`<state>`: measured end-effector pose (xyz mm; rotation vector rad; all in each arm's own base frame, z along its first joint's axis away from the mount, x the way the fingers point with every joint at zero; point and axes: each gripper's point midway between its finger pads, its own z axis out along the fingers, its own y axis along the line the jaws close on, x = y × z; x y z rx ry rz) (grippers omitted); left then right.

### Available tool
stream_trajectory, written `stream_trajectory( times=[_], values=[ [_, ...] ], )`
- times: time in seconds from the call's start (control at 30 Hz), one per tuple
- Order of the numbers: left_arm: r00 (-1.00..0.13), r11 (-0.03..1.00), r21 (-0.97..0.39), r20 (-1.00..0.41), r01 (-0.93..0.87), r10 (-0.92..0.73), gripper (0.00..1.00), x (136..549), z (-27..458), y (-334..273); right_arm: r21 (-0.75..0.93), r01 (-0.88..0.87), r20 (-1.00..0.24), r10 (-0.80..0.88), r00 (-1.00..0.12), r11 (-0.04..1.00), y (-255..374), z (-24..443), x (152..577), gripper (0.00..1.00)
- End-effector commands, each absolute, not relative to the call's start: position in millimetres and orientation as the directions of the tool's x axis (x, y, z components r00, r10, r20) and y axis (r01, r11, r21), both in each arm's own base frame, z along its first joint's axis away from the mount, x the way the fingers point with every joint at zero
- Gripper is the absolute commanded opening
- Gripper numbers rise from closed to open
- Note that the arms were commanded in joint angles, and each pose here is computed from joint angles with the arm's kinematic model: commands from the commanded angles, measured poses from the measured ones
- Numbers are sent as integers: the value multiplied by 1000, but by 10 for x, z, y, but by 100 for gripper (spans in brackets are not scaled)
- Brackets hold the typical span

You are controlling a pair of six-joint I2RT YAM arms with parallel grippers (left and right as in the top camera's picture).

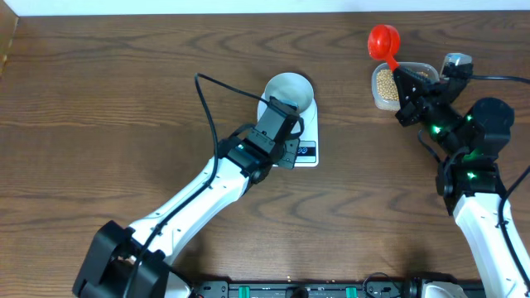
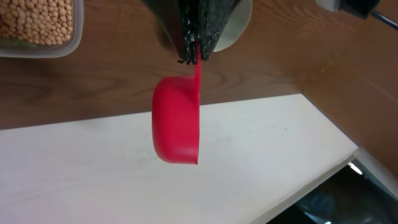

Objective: Scoop item into bowl and weigh 50g on scale
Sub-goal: 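Move the left gripper down to the scale's buttons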

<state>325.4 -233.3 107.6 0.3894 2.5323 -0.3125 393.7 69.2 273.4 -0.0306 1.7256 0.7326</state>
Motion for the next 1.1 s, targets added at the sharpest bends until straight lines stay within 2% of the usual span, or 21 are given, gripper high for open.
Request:
stream_trajectory(
  times=[0.0,0.23,0.53,1.07],
  values=[
    [-789,927,-116,-569,357,233,8,3355,1074,-2393,437,-387,-893,340,-296,812,674,2715,3994,1],
    [-804,926,-97,-535,364,259,7,3386,825,-2423,436,-368,-893,344,-290,822,639,2705,4014,1],
    [-743,866,-30,-531,498,409,8,3343,620,-2622,440,-359,-890,345,-299,823,632,2662,4034,1],
    [-732,850,-7,-514,526,448,8,3373,440,-2646,440,-357,-890,345,-298,824,628,2661,4037,1]
  ],
)
